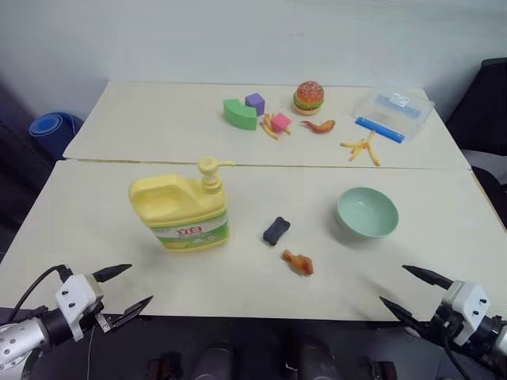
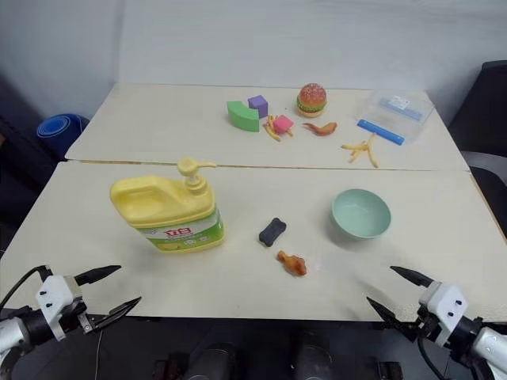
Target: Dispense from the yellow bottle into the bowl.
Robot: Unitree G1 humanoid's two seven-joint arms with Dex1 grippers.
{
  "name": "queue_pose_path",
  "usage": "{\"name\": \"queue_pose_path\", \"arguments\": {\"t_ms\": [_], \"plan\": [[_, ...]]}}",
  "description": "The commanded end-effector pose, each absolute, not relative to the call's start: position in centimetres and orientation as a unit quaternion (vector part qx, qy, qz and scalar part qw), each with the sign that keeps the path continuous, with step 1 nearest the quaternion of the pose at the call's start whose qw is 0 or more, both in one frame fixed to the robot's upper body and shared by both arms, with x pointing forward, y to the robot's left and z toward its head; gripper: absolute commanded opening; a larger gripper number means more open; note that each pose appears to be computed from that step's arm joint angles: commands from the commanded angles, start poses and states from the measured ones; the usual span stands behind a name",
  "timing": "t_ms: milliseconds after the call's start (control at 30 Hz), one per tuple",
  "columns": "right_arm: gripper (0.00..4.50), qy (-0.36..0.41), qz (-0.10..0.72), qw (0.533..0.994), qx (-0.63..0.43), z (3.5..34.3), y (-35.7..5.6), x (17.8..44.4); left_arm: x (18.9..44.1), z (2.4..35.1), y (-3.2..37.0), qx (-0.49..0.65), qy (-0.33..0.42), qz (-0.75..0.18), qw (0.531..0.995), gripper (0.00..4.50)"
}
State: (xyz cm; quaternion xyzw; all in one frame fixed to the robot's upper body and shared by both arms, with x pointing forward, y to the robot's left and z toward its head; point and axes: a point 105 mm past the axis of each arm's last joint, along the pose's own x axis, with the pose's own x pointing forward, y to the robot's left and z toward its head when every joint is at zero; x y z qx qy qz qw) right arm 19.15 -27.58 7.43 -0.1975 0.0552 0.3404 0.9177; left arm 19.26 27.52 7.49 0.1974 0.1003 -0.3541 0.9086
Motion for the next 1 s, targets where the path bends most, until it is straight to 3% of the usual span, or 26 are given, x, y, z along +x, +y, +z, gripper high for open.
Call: {"name": "queue_pose_path", "arguments": {"t_ms": [33, 167, 267, 400, 700, 833, 967, 1000], "plan": [[4.5, 0.035, 0.363, 0.908, -0.206, 8.8, -26.4, 19.7, 19.3, 8.2, 26.7, 0.18, 0.084, -0.367, 0.909, 4.47], [4.5, 0.029, 0.412, 0.893, -0.182, 9.9, -22.9, 20.5, 19.4, 9.8, 25.3, 0.116, 0.06, -0.399, 0.908, 4.47], [4.5, 0.06, 0.442, 0.879, -0.165, 10.4, -18.9, 22.2, 18.7, 10.9, 23.3, 0.093, 0.063, -0.47, 0.875, 4.47], [4.5, 0.103, 0.456, 0.865, -0.183, 9.0, -15.3, 24.3, 18.2, 10.9, 20.6, 0.114, 0.048, -0.529, 0.84, 4.47], [4.5, 0.177, 0.43, 0.863, -0.196, 3.9, -12.7, 28.0, 18.6, 10.3, 19.3, 0.117, 0.042, -0.537, 0.835, 4.47], [3.2, 0.182, 0.426, 0.866, -0.19, 3.0, -12.6, 28.2, 18.7, 10.2, 19.4, 0.123, 0.039, -0.533, 0.836, 4.5], [1.84, 0.153, 0.439, 0.868, -0.173, 4.2, -12.3, 27.7, 19.1, 10.1, 19.2, 0.126, 0.034, -0.539, 0.832, 4.5], [1.77, 0.146, 0.445, 0.867, -0.169, 4.5, -12.4, 27.4, 19.2, 10.1, 19.0, 0.127, 0.032, -0.542, 0.83, 4.5]]}}
